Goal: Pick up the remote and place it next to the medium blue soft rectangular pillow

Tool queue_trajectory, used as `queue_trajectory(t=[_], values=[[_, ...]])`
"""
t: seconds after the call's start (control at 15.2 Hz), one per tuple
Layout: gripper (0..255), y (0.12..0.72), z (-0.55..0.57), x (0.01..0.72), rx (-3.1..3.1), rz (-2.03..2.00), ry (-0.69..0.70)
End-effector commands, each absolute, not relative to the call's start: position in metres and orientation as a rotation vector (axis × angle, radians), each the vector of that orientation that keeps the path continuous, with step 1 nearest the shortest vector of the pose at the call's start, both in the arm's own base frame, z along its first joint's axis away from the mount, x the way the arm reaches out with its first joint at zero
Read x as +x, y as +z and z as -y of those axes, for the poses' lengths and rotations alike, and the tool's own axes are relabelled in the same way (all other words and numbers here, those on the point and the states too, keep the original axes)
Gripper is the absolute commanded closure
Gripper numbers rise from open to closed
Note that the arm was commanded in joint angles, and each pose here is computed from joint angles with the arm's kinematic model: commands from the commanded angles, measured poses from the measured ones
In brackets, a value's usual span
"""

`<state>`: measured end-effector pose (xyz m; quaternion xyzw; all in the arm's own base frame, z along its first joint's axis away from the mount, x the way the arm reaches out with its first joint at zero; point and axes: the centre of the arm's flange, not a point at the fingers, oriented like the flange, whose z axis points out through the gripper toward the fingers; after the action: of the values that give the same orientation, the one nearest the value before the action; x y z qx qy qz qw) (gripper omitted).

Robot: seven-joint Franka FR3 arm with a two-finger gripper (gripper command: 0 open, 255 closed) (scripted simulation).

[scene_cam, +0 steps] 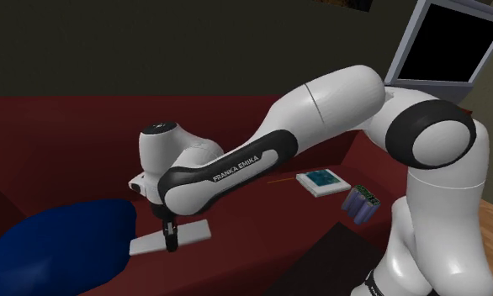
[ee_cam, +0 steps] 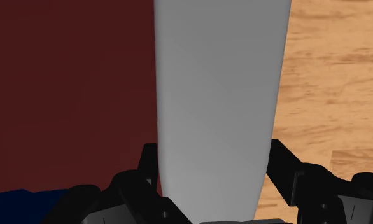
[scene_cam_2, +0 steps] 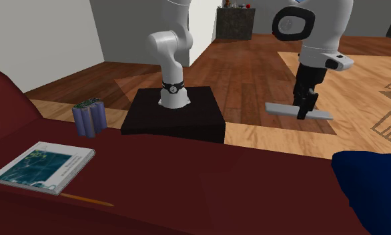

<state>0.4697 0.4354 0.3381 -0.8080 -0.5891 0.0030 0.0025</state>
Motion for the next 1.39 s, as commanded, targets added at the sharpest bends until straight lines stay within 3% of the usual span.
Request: queue_trajectory(t=[0.0, 1.32], values=[[255, 0.332, -0.453, 0.468, -2.536, 1.846, 0.008], [255, 0.226, -0.453, 0.468, -2.536, 1.846, 0.008]])
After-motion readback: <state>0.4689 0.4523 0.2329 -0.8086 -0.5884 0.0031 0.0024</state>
